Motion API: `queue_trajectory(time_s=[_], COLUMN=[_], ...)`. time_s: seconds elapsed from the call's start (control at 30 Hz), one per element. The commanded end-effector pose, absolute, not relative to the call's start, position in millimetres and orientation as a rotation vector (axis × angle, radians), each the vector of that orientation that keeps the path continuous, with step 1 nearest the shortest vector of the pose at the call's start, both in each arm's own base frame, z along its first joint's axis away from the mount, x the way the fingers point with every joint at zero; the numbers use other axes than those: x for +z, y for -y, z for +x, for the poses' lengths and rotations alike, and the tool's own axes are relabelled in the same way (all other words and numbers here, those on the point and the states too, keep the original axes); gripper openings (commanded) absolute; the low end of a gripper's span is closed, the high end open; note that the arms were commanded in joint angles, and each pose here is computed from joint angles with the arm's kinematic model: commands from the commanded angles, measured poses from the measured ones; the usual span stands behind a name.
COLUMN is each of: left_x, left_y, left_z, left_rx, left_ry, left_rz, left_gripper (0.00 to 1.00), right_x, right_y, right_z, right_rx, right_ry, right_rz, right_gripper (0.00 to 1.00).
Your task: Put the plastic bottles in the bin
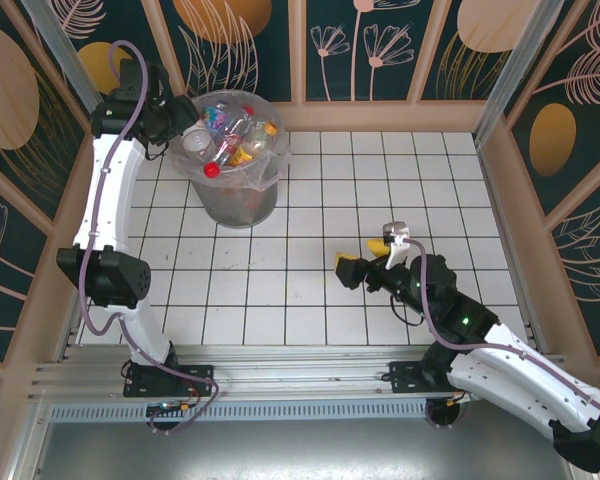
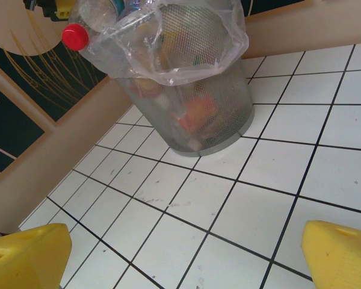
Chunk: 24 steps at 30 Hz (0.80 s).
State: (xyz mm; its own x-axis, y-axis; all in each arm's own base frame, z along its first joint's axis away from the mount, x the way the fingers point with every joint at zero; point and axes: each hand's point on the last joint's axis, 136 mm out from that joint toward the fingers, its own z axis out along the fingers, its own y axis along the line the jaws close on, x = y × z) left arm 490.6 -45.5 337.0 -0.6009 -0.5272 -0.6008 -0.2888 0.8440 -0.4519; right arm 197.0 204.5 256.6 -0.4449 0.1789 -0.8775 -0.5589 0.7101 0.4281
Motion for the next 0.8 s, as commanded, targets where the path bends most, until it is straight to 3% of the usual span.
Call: queue_trajectory(time_s=[0.0,0.47,0.77], left_x=[328,331,332], left_y=[50,68,92], left_z=[484,470,464], left_rx=[-0.422,-0.517,-0.594], left_ry=[-2.284,-2.3,-2.311], left_rz=[-0.592,-0.569,-0.544], left_gripper=[0.58,0.54,0.57], right_x=[260,259,258], right_y=[-206,-208,-206], right_z=[199,200,200], right_rx=[0.873,0.882,0.867], right_ry=[-1.839,-1.841,-1.849], right_rz=[-0.295,-0.296,-0.291], right_gripper=[0.99,0.99,0.99])
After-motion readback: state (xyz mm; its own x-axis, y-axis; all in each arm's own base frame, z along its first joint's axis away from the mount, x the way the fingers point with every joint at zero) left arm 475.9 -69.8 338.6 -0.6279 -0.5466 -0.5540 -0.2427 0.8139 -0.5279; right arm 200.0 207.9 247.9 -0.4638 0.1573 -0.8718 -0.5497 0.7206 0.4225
